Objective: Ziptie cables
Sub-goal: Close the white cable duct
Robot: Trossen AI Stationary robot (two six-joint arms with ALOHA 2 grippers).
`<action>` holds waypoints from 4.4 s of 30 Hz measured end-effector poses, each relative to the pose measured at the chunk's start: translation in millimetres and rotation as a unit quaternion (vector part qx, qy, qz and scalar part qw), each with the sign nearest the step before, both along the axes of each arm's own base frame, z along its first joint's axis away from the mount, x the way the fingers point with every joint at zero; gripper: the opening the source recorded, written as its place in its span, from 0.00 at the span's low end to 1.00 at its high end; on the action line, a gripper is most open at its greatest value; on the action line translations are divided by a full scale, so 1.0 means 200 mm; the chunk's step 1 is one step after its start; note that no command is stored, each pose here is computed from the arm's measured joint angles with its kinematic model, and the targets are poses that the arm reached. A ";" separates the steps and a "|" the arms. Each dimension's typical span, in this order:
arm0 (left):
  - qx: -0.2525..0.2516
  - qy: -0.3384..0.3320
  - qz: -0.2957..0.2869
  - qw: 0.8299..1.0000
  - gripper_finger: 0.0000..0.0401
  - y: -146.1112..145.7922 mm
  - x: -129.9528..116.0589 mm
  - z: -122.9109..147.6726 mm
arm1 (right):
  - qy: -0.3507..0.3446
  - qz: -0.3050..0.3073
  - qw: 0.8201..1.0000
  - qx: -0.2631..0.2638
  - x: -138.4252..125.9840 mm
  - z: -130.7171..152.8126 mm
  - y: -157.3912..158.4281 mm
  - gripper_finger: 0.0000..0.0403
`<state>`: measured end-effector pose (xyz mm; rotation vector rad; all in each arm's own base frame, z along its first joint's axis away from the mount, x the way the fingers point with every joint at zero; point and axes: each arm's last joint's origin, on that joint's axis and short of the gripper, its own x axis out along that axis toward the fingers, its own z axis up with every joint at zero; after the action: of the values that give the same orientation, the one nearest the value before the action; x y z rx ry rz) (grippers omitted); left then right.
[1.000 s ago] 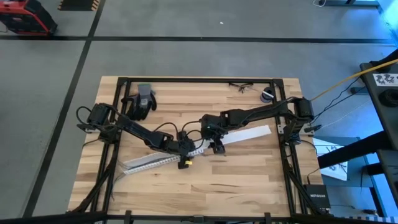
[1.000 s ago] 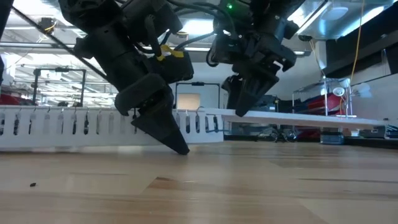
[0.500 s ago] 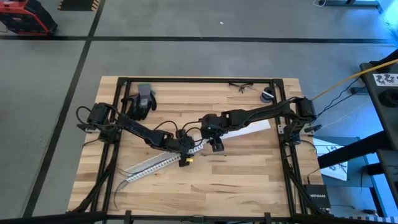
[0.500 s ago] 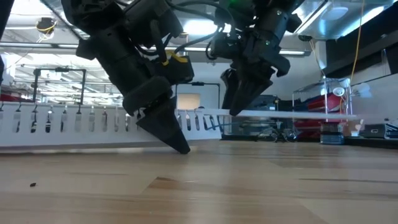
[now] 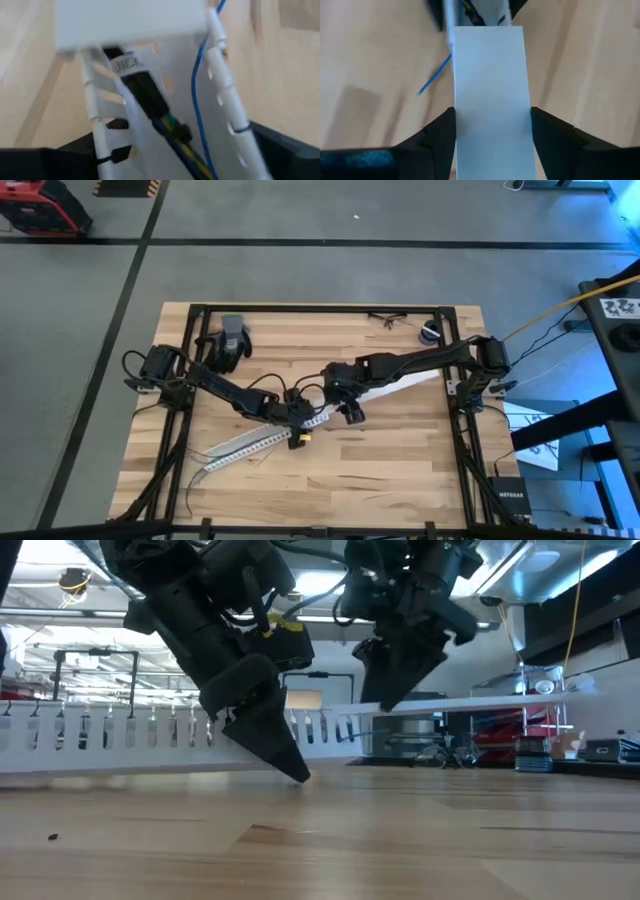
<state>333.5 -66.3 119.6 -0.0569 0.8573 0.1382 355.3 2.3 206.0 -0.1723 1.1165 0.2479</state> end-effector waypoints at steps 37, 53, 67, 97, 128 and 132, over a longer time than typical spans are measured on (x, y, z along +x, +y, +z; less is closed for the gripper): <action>0.000 0.007 0.013 1.000 0.74 0.00 -0.01 -0.01 | 0.003 -0.189 0.982 0.004 -0.24 -0.34 -0.53 0.49; -0.003 -0.003 0.014 1.000 0.74 0.00 0.00 0.00 | -0.013 -0.194 0.981 -0.009 -0.32 -0.46 -0.50 0.02; 0.036 -0.054 -0.018 0.998 0.74 -0.02 -0.03 0.31 | 0.002 -0.156 0.987 0.027 -0.37 -0.25 -0.43 0.00; 0.245 -0.131 -0.047 0.960 0.57 0.09 0.01 0.47 | -0.062 -0.008 0.975 0.215 -0.31 0.06 -0.25 0.00; 0.046 -0.190 0.113 0.974 0.01 0.21 0.02 0.49 | -0.063 -0.215 0.973 -0.053 -0.23 0.47 -0.29 0.64; 0.010 -0.213 0.163 0.963 0.01 0.31 0.01 0.55 | -0.058 -0.202 0.969 -0.129 -0.19 0.43 -0.21 0.69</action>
<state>335.0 -3.7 229.1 -0.2019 0.4097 0.4282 317.4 -39.0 292.0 -0.1823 1.0390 -0.2704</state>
